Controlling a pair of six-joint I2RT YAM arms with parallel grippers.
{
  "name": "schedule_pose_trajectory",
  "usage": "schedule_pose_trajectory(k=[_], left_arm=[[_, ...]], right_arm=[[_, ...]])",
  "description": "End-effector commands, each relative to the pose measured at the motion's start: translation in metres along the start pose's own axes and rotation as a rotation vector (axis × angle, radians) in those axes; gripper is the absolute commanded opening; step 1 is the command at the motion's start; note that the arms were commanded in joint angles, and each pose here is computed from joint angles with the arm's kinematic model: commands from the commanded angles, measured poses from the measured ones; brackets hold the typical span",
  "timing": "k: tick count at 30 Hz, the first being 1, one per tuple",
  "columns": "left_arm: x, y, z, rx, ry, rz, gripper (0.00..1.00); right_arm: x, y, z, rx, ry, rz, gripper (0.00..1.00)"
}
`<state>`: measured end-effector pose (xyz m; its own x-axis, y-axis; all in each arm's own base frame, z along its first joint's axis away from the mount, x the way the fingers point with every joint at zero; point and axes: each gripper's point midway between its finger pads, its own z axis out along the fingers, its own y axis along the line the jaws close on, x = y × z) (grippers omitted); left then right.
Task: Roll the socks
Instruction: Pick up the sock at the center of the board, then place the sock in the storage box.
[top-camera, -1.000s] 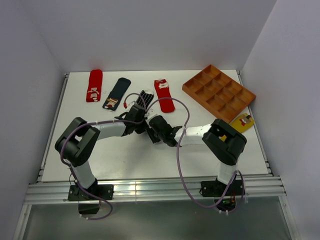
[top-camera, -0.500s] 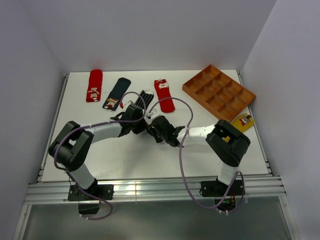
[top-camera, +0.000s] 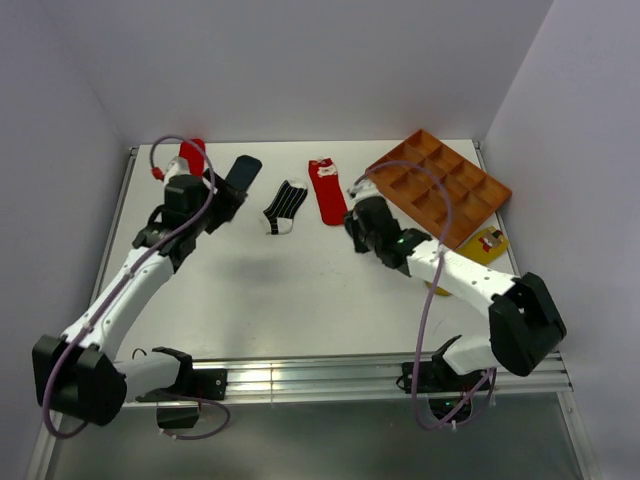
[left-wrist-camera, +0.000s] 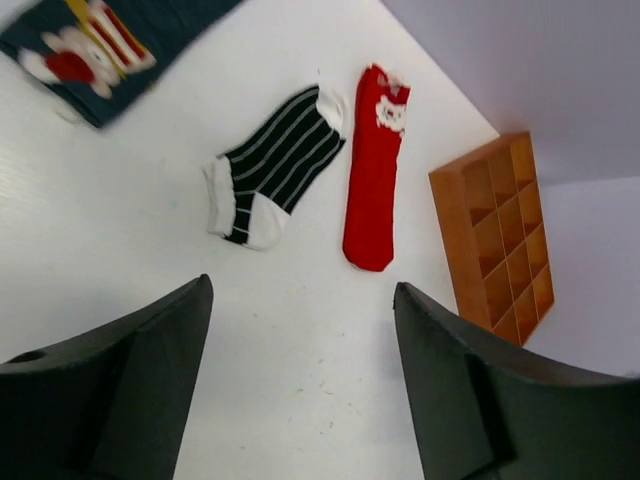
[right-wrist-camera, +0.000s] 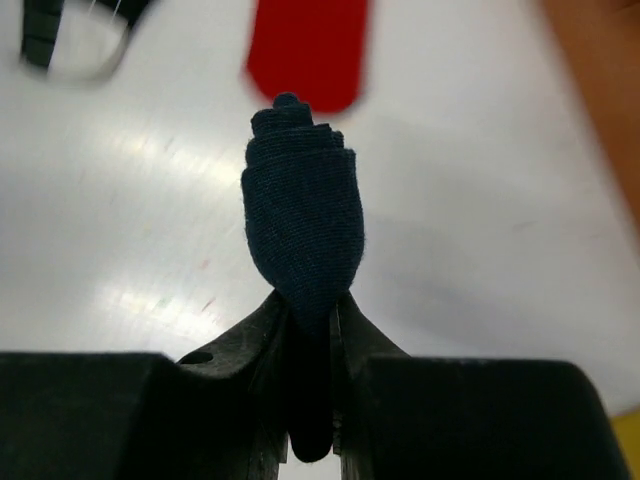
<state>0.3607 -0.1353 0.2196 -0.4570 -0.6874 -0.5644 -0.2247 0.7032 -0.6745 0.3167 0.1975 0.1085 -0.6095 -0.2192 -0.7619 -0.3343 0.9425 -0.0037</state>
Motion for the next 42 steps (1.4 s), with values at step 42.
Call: schedule_pose_trajectory(k=[42], left_arm=[[-0.052,0.056,-0.073,-0.211,-0.284,0.517,0.81]], right_arm=[[0.011,-0.389,0.013,0.4,0.205,0.202,0.0]])
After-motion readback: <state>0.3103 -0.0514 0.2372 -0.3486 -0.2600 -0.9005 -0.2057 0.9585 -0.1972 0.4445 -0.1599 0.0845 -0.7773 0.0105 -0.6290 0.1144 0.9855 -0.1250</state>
